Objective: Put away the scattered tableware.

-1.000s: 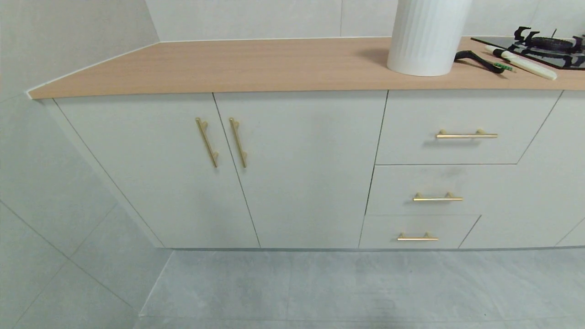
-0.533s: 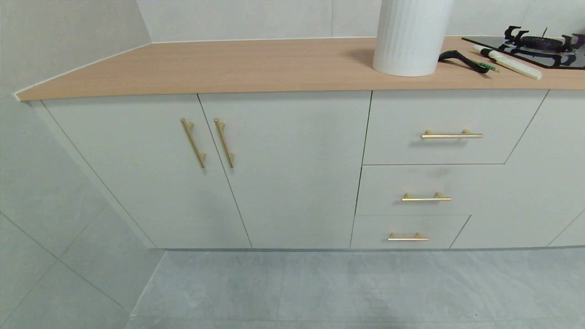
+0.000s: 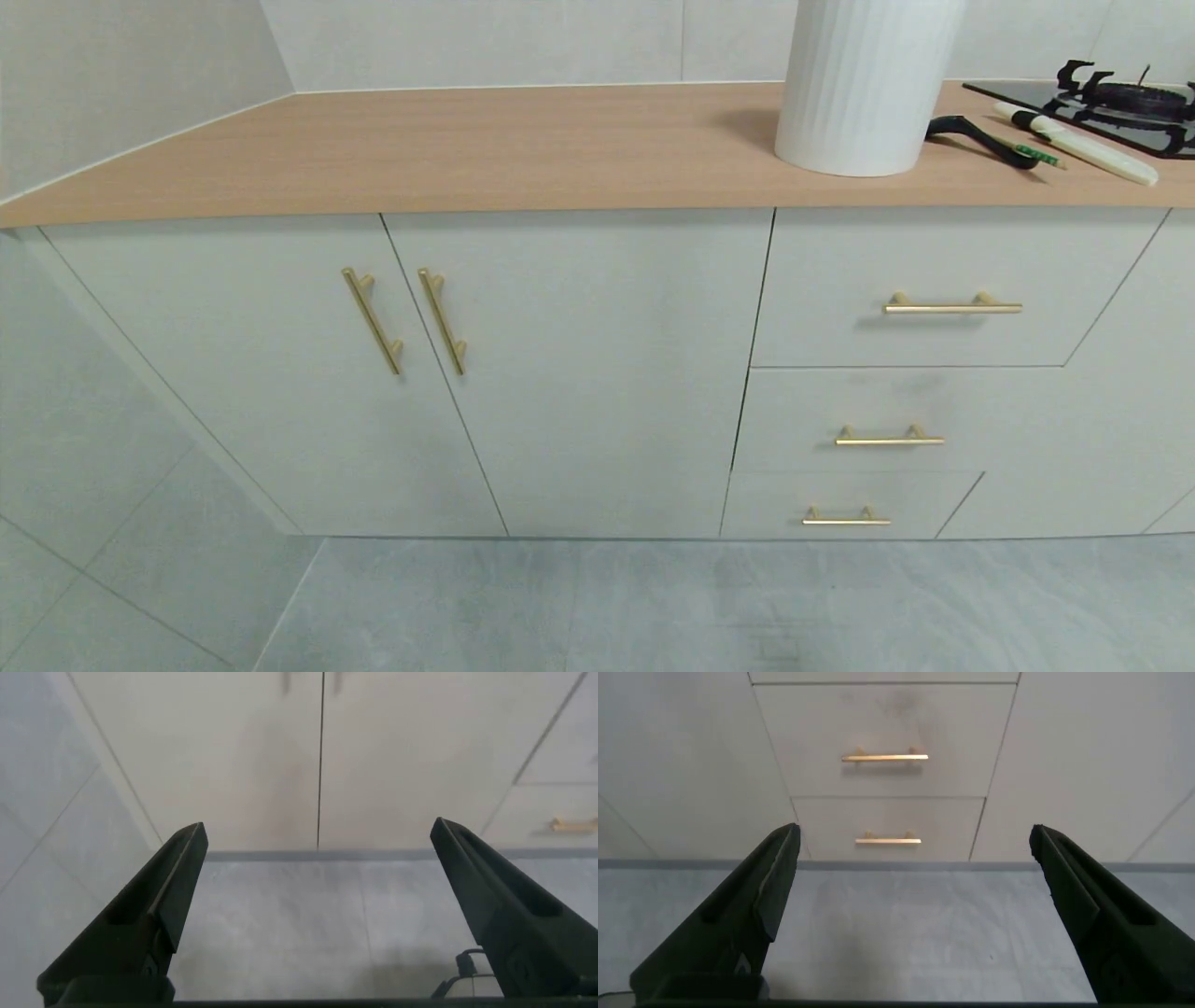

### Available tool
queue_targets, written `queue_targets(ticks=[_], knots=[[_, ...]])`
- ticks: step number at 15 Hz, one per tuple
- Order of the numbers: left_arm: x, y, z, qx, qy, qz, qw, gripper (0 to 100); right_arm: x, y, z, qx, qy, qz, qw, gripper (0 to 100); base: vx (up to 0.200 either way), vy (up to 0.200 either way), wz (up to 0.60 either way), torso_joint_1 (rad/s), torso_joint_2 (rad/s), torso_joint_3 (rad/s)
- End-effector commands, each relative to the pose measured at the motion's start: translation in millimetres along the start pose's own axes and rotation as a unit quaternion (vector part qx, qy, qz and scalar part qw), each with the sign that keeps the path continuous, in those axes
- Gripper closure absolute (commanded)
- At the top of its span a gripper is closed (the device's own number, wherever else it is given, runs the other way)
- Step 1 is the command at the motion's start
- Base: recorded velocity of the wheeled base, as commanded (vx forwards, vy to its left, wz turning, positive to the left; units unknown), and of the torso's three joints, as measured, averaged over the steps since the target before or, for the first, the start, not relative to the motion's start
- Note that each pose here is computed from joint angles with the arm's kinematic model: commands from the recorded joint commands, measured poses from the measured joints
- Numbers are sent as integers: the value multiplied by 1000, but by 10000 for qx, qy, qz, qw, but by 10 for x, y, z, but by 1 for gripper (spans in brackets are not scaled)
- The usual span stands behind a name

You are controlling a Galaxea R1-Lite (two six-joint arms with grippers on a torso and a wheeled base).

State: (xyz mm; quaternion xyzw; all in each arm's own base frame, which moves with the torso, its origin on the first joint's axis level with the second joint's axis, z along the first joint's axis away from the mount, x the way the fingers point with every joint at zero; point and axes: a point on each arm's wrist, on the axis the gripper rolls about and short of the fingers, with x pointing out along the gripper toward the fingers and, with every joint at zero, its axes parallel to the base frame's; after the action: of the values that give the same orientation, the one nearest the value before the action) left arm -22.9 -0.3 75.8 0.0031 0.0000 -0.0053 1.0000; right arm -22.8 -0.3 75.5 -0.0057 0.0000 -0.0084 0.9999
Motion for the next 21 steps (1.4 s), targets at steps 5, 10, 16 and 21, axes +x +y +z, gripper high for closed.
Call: queue_targets(ticks=[5,10,16,21], knots=[[0,0,0,0,0,0,10000,0,1,0,0,-4,8,0,10000,0,200,0,0,4,0,5],[1,0,0,0,8,-1,10000,0,1,0,0,-4,8,0,10000,0,0,0,0,0,0,0],[1,0,0,0,8,-1,10000,0,1,0,0,-4,8,0,10000,0,0,0,0,0,0,0],[1,0,0,0,8,-1,10000,0,1,0,0,-4,8,0,10000,0,0,0,-240,1,2,0]])
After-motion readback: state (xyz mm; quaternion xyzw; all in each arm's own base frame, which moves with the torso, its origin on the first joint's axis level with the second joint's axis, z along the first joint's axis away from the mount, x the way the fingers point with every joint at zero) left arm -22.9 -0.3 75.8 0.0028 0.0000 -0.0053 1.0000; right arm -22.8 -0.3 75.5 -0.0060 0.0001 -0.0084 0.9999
